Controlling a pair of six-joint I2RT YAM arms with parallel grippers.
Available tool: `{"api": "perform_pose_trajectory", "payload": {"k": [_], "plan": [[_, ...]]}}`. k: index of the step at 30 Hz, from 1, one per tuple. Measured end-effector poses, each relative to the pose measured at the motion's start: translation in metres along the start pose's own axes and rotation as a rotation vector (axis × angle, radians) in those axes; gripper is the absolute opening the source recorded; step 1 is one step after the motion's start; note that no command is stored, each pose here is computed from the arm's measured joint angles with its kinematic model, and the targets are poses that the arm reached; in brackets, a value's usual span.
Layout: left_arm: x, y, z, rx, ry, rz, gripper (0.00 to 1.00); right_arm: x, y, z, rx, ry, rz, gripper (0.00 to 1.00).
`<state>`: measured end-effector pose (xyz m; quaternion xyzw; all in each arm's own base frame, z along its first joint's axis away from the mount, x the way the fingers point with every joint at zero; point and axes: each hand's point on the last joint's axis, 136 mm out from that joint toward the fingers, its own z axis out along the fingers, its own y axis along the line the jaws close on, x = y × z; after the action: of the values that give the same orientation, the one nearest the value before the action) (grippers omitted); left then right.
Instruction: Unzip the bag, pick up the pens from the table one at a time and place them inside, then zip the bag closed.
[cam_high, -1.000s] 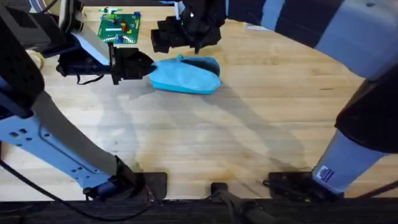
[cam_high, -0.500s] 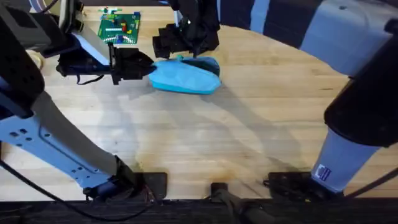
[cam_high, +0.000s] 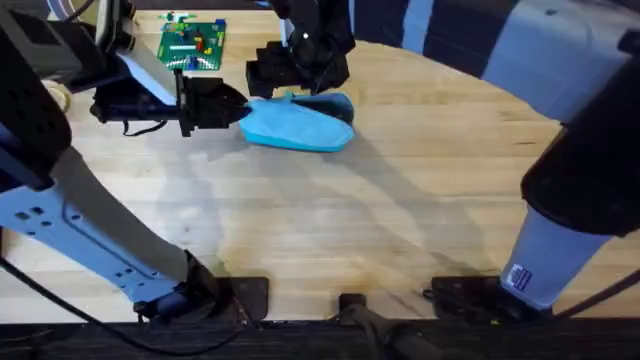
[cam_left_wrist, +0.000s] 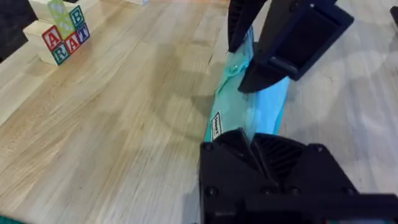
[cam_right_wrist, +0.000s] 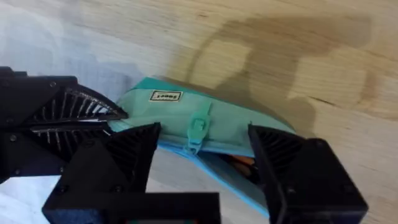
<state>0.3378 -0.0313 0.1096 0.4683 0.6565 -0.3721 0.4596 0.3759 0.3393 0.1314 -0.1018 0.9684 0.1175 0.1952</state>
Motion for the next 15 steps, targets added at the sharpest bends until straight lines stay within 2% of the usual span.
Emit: {"api": "perform_pose_trajectory", "payload": {"k": [5, 6, 9, 15], "plan": [[0.0001, 0.0000, 0.0000, 0.000, 0.000, 0.000, 0.042, 0.0008, 0.0007, 0.0000, -0.004, 0.004, 0.002, 0.769], [0.0001, 0.0000, 0.0000, 0.000, 0.000, 0.000, 0.042, 0.0021, 0.0014, 0.0000, -0.009, 0.011, 0.002, 0.660], [0.0001, 0.0000, 0.0000, 0.000, 0.000, 0.000, 0.042, 0.0038, 0.0012, -0.0005, -0.009, 0.019, 0.003, 0.527], [0.0001, 0.0000, 0.0000, 0.000, 0.000, 0.000, 0.042, 0.0061, 0.0004, -0.0013, -0.006, 0.030, 0.001, 0.383]]}}
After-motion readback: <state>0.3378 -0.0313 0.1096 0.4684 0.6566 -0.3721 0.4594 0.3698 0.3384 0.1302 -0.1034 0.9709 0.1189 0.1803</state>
